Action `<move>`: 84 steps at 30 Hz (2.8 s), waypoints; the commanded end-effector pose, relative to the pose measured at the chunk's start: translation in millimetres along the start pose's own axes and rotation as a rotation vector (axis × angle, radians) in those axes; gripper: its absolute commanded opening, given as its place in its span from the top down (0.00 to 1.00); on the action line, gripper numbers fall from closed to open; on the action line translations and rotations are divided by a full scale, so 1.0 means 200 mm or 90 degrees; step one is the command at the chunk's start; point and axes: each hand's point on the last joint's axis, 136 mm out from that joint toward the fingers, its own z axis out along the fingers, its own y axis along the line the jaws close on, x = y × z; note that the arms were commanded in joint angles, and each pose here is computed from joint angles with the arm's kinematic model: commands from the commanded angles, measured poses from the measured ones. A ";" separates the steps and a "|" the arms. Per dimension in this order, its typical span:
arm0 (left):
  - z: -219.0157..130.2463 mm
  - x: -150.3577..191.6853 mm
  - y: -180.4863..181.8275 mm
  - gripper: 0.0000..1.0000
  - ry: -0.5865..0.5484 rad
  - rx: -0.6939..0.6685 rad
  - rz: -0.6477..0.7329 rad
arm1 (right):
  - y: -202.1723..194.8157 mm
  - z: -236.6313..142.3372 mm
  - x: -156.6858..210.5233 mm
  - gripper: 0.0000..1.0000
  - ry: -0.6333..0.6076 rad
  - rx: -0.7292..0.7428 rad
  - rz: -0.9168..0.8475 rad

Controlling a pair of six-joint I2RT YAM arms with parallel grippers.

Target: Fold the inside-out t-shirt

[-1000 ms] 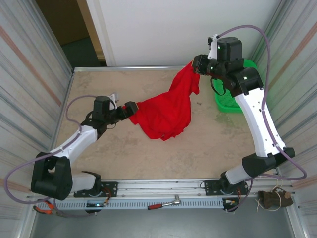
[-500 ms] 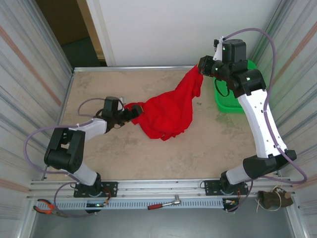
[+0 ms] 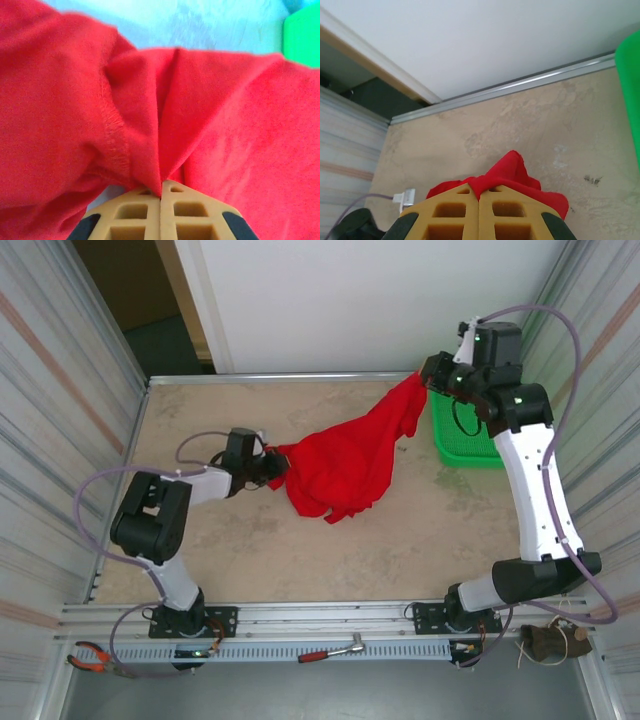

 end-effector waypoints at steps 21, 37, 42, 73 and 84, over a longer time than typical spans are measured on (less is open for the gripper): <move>-1.73 -0.97 -1.01 1.00 -0.452 0.218 0.164 | 0.21 -0.66 -0.49 1.00 -0.225 -0.204 0.069; -1.00 -0.98 -0.45 0.27 -0.221 0.091 0.059 | 0.21 -0.11 -0.08 1.00 -0.088 -0.147 0.068; -0.87 -0.41 -0.38 0.23 -0.133 0.071 0.052 | 0.05 0.20 -0.01 1.00 -0.055 -0.058 0.043; -0.29 0.68 -0.15 0.19 0.086 -0.116 0.097 | -0.14 0.60 0.07 1.00 0.014 0.030 -0.006; 0.00 0.56 0.02 1.00 0.134 -0.158 0.057 | -0.17 0.50 0.16 1.00 0.031 0.032 -0.011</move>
